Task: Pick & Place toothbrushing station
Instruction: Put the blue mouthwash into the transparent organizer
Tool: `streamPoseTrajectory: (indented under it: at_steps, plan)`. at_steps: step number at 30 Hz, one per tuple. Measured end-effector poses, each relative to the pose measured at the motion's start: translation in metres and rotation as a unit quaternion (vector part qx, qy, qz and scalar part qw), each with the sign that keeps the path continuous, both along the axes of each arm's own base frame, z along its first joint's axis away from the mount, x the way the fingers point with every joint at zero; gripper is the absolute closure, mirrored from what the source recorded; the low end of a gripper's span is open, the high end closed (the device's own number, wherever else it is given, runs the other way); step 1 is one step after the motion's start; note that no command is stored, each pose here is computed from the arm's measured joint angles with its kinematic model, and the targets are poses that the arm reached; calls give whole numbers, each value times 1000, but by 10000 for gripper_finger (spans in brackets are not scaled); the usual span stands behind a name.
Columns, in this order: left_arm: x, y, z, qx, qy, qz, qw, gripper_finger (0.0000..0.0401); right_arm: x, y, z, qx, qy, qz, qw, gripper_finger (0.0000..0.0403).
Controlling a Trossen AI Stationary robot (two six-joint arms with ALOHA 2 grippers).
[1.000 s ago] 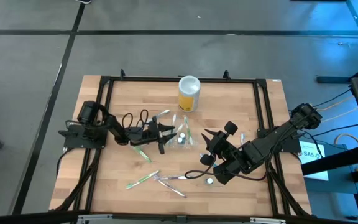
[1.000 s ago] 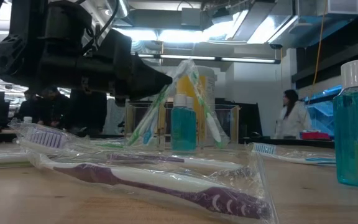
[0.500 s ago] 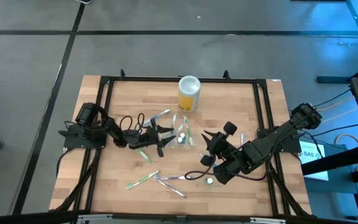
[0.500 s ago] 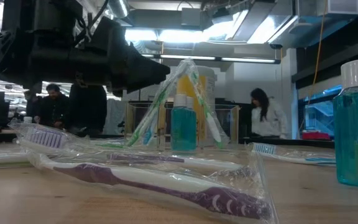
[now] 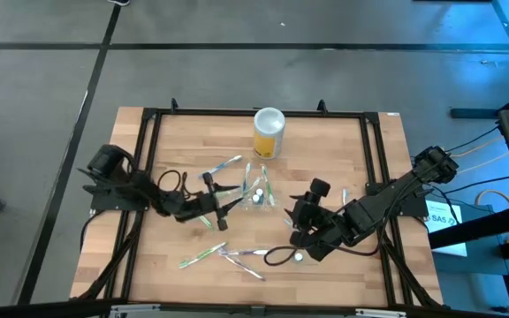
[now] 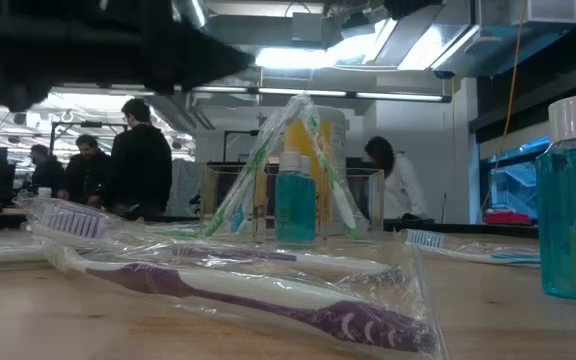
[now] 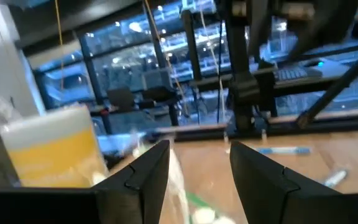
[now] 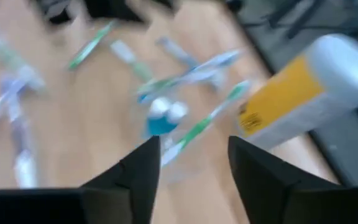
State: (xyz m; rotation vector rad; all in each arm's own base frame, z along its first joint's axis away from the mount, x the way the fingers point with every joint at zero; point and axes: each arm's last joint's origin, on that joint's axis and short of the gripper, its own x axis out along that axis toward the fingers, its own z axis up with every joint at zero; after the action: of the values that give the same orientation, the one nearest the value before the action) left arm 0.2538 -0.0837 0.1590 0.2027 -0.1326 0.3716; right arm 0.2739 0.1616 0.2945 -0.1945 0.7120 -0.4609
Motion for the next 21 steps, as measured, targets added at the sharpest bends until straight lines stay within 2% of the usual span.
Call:
streamPoseTrajectory:
  at_steps: [4, 10, 14, 18, 21]
  plan:
    - [-6, -9, 11, 11, -7, -15, 1000, 234, 2, 6, -2, 48, 47, 67, 995, 185]
    - [-12, -19, 15, 5, 16, -42, 999, 235, 4, 13, 3, 111, 70, 131, 983, 172]
    - [-17, -25, 15, -12, 44, -60, 997, 236, 6, 17, 18, 158, 69, 160, 972, 179]
    - [-22, -29, 19, -31, 57, -76, 995, 240, 6, 22, 36, 222, 76, 205, 950, 195]
    - [-25, -32, 21, -40, 63, -84, 994, 242, 6, 24, 43, 257, 78, 217, 939, 207]
